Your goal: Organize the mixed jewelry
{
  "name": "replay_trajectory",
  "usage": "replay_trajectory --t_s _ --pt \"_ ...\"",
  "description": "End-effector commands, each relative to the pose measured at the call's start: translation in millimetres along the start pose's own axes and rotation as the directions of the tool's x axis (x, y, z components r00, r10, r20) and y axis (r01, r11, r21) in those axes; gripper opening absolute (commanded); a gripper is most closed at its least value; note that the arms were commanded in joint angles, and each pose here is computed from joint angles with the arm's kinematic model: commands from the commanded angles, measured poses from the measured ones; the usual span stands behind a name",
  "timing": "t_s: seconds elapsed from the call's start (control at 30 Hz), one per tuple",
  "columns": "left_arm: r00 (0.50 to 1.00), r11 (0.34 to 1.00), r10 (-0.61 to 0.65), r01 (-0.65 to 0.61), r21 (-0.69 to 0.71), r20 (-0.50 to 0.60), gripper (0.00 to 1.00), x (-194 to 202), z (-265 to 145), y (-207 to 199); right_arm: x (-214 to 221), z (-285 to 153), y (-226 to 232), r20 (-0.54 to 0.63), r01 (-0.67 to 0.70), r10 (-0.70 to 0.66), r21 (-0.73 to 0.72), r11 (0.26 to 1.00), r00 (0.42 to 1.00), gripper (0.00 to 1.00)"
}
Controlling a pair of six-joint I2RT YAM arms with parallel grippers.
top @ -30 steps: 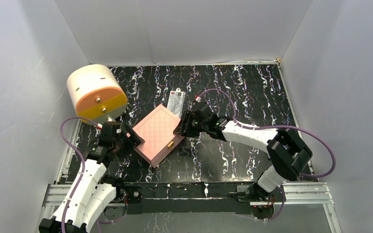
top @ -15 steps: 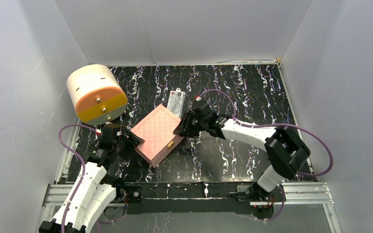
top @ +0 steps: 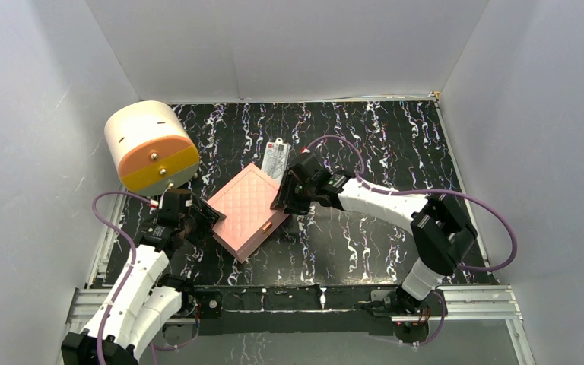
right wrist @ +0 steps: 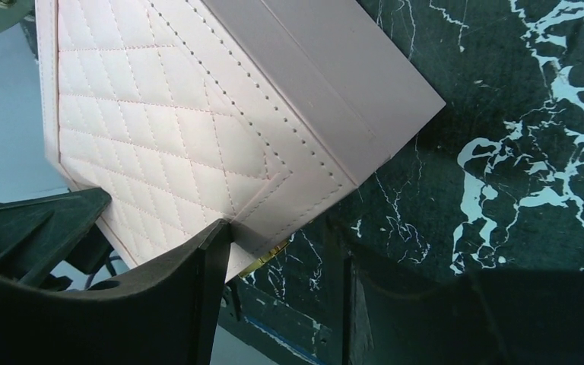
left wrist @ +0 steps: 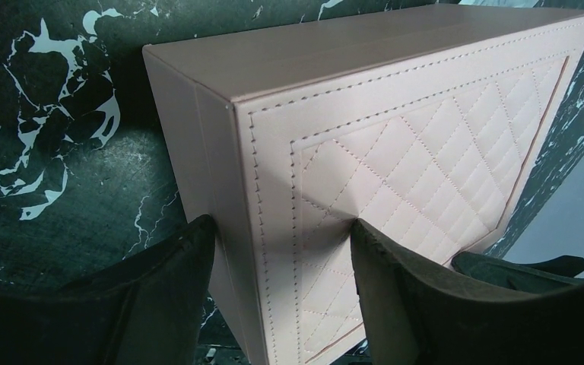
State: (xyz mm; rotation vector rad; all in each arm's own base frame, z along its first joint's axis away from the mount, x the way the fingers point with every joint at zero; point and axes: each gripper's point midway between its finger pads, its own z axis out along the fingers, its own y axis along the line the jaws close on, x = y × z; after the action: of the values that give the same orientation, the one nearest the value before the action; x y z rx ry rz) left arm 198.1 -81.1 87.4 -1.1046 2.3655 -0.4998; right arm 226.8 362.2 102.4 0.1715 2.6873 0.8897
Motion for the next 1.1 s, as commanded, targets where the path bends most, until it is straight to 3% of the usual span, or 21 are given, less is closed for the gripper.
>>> replay_trajectory --t_s 0.0,0.13,0.23,0.4,0.47,0.63,0.77,0.93,1.0,1.07 --pt "1.0 0.942 0.017 -0.02 -0.336 -0.012 0.59 15 17 86 16 20 -114 -0.009 0.108 -0.117 0.458 0.882 0.993 0.56" --pt "1.0 0.937 0.0 -0.002 -0.349 -0.005 0.58 17 20 92 22 23 -128 -0.046 0.139 -0.134 0.516 0.845 0.99 0.56" --pt "0.999 0.942 0.032 -0.019 -0.335 0.032 0.58 4 13 80 15 21 -116 -0.035 0.152 -0.155 0.49 0.858 0.987 0.57" --pt "0.985 0.971 0.124 -0.096 -0.22 0.117 0.66 -31 -12 29 -23 2 -50 0.085 0.207 -0.248 0.333 0.92 0.965 0.61" --pt "0.968 0.971 0.221 -0.206 -0.124 0.118 0.73 -40 -24 -2 -41 -16 -20 0.154 0.255 -0.301 0.261 0.931 0.941 0.63" --pt "0.878 0.905 0.422 -0.424 -0.043 0.228 0.77 -74 -57 -52 -83 -104 22 0.385 0.38 -0.431 0.204 0.902 0.816 0.79" --pt "0.798 0.851 0.502 -0.525 -0.026 0.332 0.78 -98 -86 -80 -95 -178 8 0.537 0.424 -0.485 0.244 0.872 0.69 0.81" --pt "0.681 0.774 0.556 -0.633 0.0 0.477 0.79 -122 -135 -118 -114 -283 -40 0.665 0.283 -0.511 0.428 0.858 0.544 0.9" --pt "0.645 0.778 0.531 -0.628 -0.015 0.549 0.79 -136 -165 -127 -116 -321 -44 0.709 0.265 -0.504 0.43 0.863 0.492 0.98" --pt "0.618 0.786 0.509 -0.618 -0.03 0.599 0.79 -145 -191 -129 -115 -354 -45 0.754 0.259 -0.48 0.405 0.877 0.447 0.99"
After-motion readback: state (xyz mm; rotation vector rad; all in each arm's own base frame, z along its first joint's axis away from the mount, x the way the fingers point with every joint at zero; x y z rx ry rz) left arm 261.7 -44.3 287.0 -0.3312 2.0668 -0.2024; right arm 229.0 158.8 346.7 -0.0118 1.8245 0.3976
